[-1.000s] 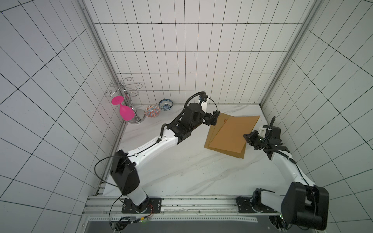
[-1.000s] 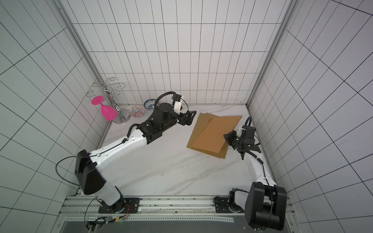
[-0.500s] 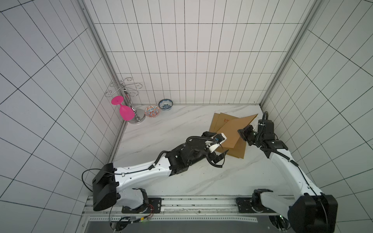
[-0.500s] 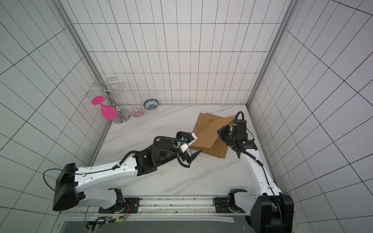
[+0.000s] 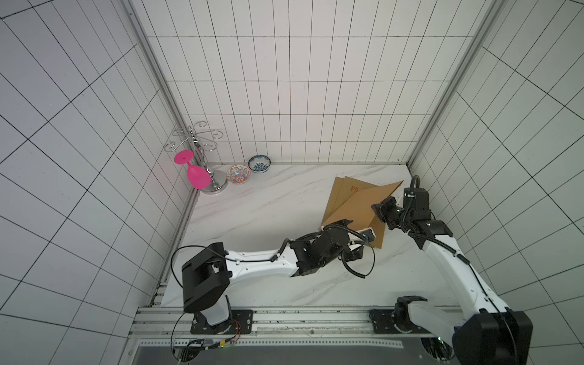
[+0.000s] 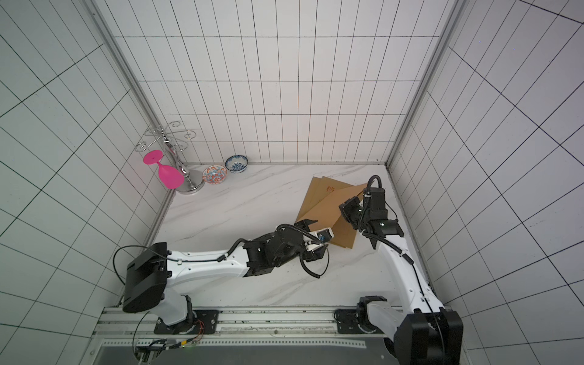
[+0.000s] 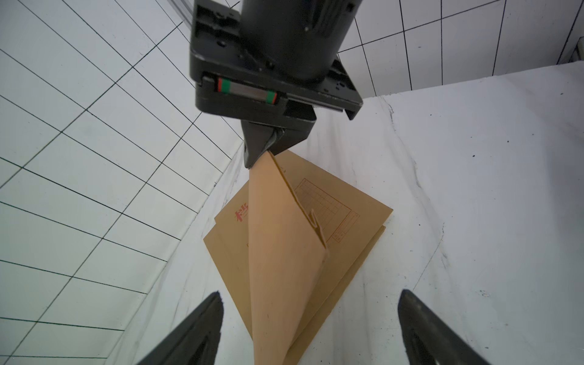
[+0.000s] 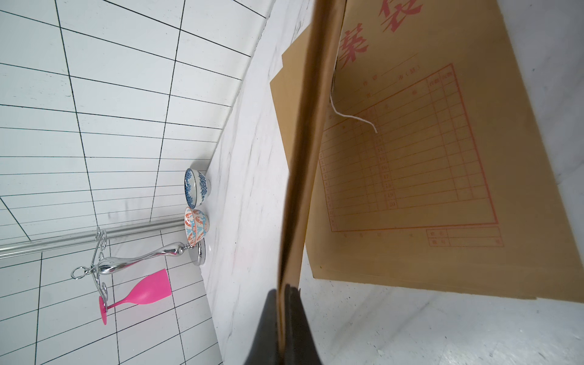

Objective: Open the file bag
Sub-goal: Pick up the file bag from the file bag, then open the file bag.

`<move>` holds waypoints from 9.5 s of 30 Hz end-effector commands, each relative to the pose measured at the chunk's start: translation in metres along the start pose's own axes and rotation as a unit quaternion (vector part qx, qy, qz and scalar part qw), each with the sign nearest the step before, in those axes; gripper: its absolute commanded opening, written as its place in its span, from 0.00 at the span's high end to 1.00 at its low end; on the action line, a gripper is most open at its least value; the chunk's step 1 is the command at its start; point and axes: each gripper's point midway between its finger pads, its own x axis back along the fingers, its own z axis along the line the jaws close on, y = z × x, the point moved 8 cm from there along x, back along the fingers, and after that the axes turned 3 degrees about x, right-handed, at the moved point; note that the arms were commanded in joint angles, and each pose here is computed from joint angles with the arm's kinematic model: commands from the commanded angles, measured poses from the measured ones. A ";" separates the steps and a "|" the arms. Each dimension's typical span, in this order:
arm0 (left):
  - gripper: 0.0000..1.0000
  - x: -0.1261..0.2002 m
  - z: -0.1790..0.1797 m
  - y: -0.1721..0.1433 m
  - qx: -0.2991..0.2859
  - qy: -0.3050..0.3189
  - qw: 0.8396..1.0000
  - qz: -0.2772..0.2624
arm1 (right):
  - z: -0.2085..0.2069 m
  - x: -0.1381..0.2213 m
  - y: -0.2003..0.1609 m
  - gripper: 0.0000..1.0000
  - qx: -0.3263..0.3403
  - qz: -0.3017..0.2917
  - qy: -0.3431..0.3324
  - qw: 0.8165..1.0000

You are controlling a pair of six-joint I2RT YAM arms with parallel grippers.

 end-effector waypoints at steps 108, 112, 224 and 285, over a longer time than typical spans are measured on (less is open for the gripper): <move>1.00 0.341 0.212 0.171 0.325 0.096 0.836 -0.432 | 0.291 0.200 0.004 0.49 0.275 -0.063 0.730 0.622; 1.00 0.336 0.214 0.162 0.337 0.121 0.837 -0.415 | 0.288 0.194 0.003 0.75 0.278 -0.067 0.720 0.632; 1.00 0.313 0.251 0.142 0.146 -0.022 0.926 -0.348 | 0.277 0.121 -0.083 0.36 0.560 -0.004 0.598 0.573; 1.00 0.271 0.250 0.126 0.150 0.125 0.955 -0.223 | 0.276 0.096 -0.103 1.00 0.587 0.037 0.500 0.635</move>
